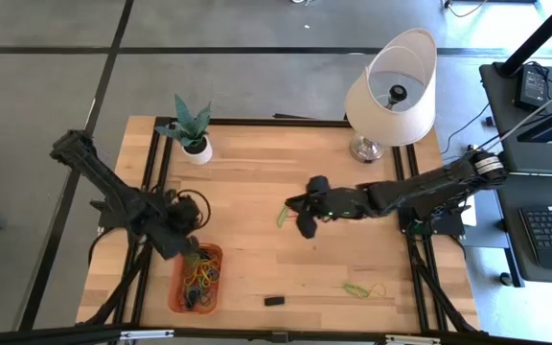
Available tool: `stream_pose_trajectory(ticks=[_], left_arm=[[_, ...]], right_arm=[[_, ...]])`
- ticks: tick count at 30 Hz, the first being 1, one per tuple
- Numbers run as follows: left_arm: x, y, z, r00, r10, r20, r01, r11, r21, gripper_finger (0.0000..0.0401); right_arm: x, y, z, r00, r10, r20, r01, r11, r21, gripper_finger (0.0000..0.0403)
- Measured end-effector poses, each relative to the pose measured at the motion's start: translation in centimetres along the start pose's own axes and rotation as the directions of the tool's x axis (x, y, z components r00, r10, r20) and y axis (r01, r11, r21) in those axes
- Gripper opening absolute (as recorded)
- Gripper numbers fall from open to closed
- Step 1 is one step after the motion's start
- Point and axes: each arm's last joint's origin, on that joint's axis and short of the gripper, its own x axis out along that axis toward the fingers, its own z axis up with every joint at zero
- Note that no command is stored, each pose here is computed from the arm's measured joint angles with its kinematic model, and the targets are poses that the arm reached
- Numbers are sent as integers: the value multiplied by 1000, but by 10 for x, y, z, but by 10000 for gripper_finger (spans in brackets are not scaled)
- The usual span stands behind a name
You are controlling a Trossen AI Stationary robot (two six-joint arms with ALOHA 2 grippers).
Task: Pick and place rubber bands into bin
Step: Put the green rubber band into the orange bin
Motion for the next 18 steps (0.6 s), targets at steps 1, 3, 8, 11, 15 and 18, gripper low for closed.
stream_pose_trajectory(ticks=[1, 3, 8, 11, 15, 18], left_arm=[[-2, 5, 4, 1000, 0, 20, 0, 1000, 27, 35], [-6, 15, 11, 999, -8, 50, 4, 997, 81, 20], [-16, 40, 24, 987, -38, 154, 7, 980, 200, 3], [-14, 51, 24, 967, -116, 226, 56, 965, 258, 2], [-3, 62, 17, 920, -253, 299, 155, 937, 314, 2], [8, 69, 9, 880, -330, 341, 202, 911, 361, 2]], right_arm=[[7, 2, 3, 1000, -20, -16, 20, 1000, -8, 44], [21, 6, 9, 996, -69, -63, 67, 997, -24, 32], [53, 9, 25, 939, -211, -273, 223, 975, 16, 7], [69, 10, 32, 882, -298, -364, 324, 946, 11, 4], [90, 7, 36, 819, -381, -429, 422, 907, 0, 10], [106, 2, 29, 782, -421, -460, 472, 882, -5, 11]])
